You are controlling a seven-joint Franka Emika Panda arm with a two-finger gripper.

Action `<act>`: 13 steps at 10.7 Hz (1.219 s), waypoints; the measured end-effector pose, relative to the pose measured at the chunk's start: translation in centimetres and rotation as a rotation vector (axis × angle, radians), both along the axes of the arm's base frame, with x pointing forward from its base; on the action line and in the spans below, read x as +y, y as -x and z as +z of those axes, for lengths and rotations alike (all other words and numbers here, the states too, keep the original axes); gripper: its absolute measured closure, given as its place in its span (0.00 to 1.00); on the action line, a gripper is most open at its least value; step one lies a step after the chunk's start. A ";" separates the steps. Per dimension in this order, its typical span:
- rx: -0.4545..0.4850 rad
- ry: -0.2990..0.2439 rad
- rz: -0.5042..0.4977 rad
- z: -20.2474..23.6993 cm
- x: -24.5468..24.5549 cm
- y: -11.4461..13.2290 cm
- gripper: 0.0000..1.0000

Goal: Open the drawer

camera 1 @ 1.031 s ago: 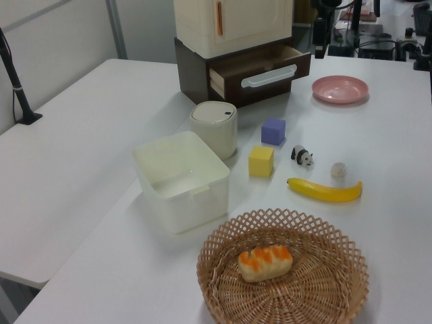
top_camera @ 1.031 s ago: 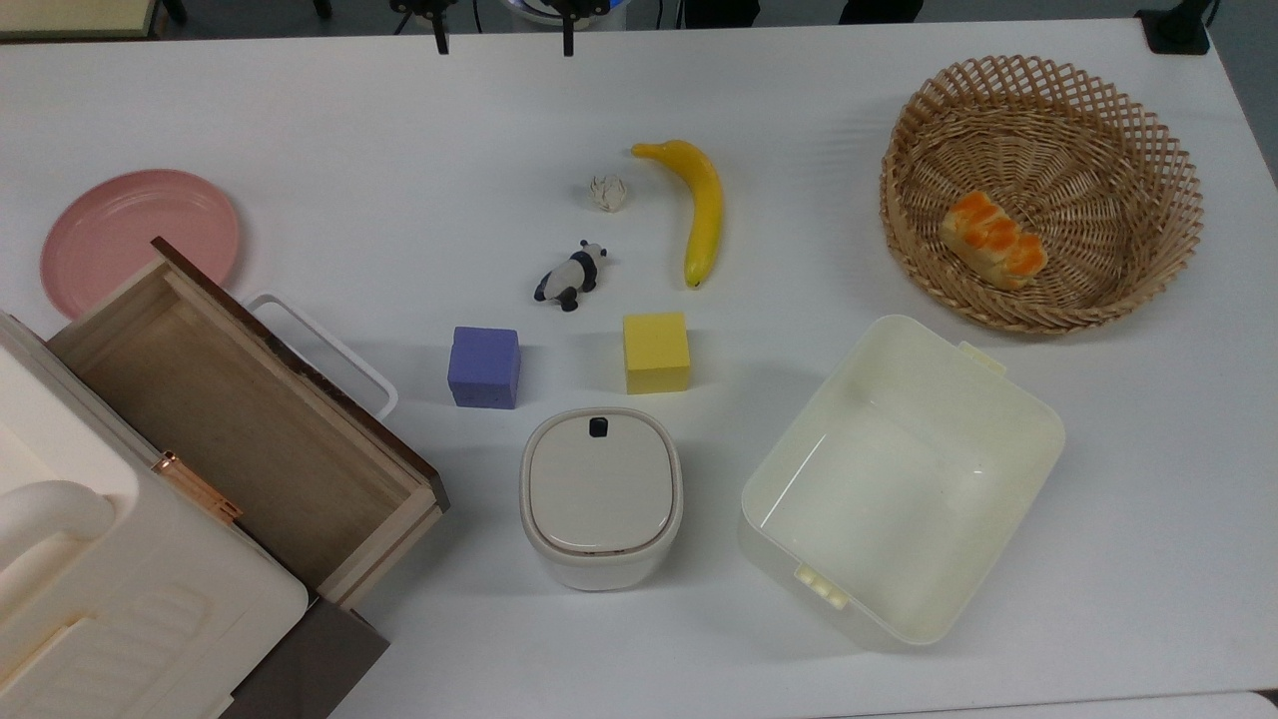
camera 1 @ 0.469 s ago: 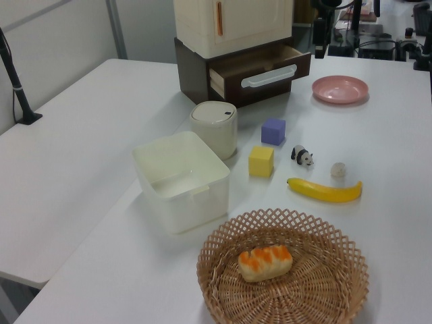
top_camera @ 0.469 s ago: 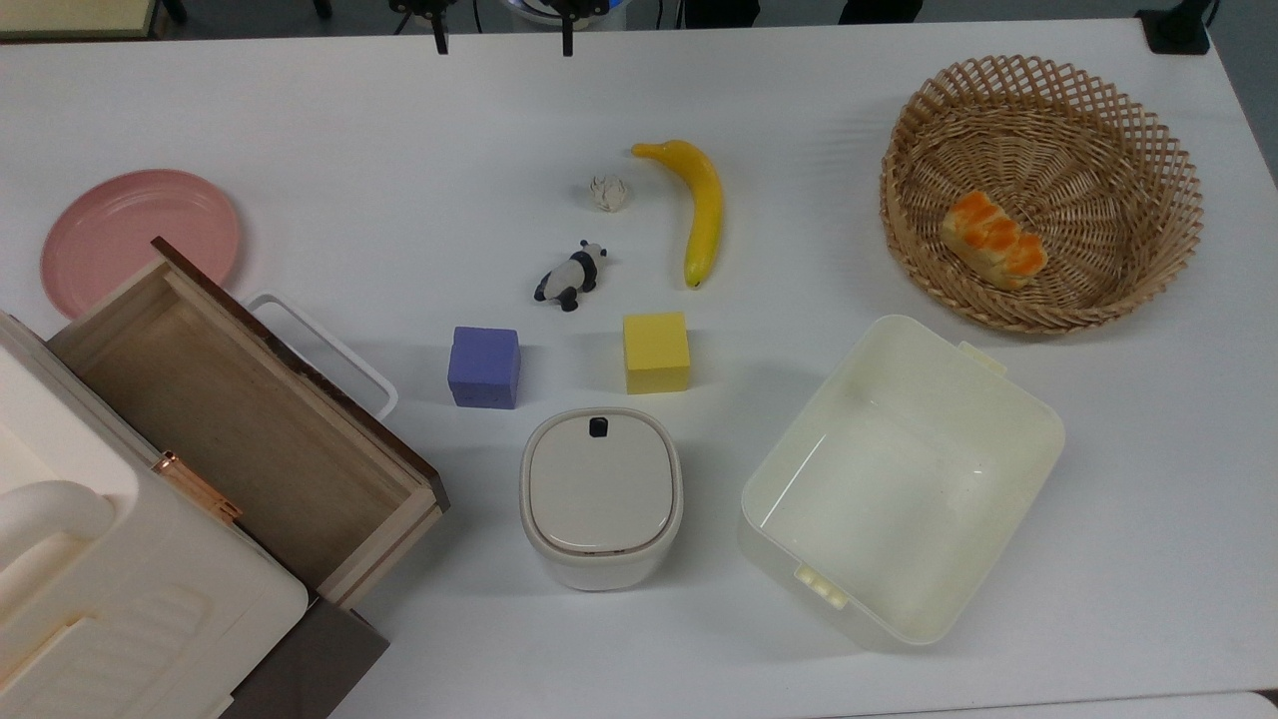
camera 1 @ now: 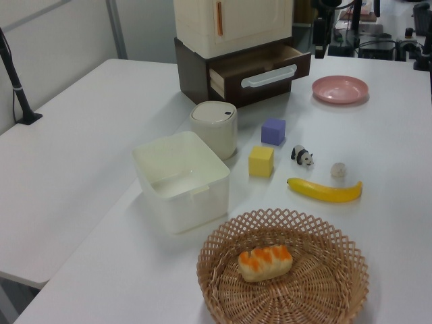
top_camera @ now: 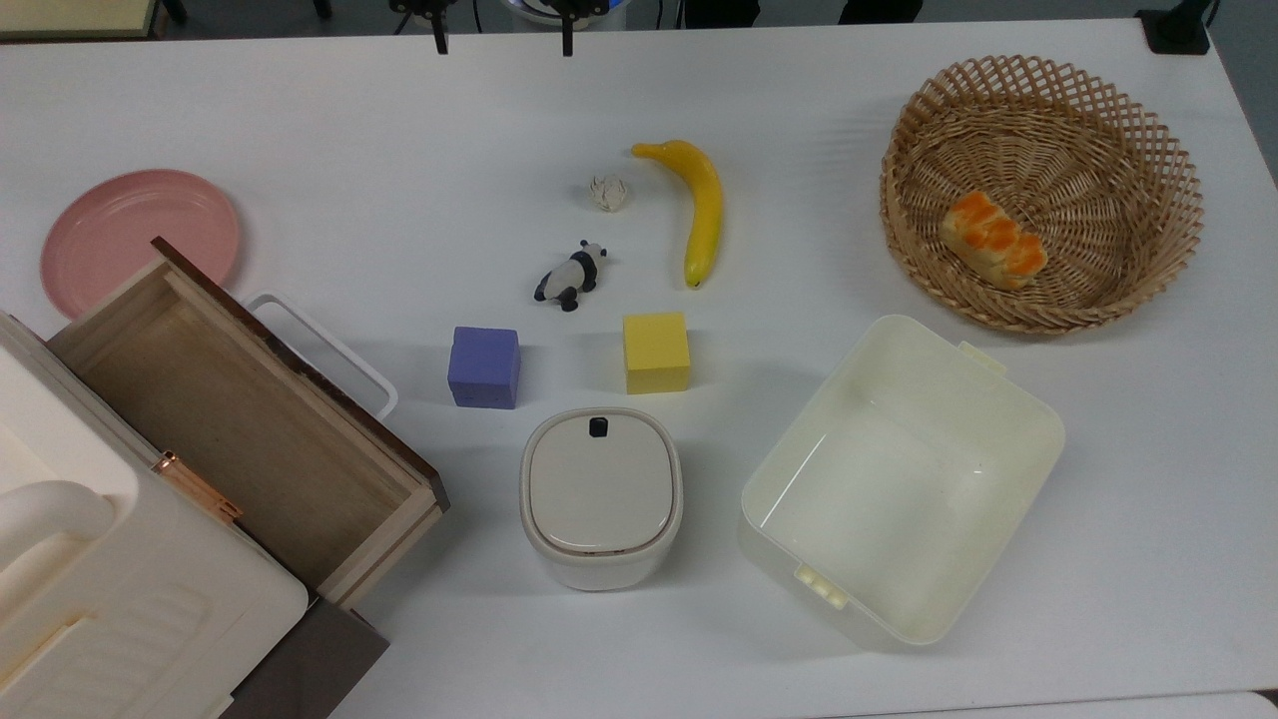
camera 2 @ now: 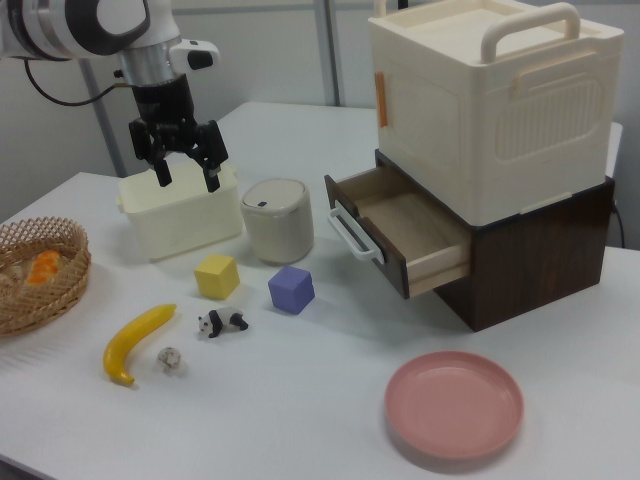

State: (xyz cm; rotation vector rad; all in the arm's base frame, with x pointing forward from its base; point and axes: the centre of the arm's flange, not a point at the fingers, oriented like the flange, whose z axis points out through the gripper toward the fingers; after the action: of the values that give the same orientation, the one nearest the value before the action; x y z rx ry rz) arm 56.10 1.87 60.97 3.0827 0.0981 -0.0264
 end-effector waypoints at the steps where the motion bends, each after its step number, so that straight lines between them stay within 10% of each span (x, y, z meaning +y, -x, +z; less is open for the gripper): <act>1: 0.000 0.000 0.000 0.0 0.0 0.0 0.00; 13: 0.000 0.000 -0.007 0.0 -0.4 0.0 0.00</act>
State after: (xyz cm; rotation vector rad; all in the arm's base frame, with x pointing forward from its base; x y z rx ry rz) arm 56.11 1.49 60.97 3.0831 0.0877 -0.0267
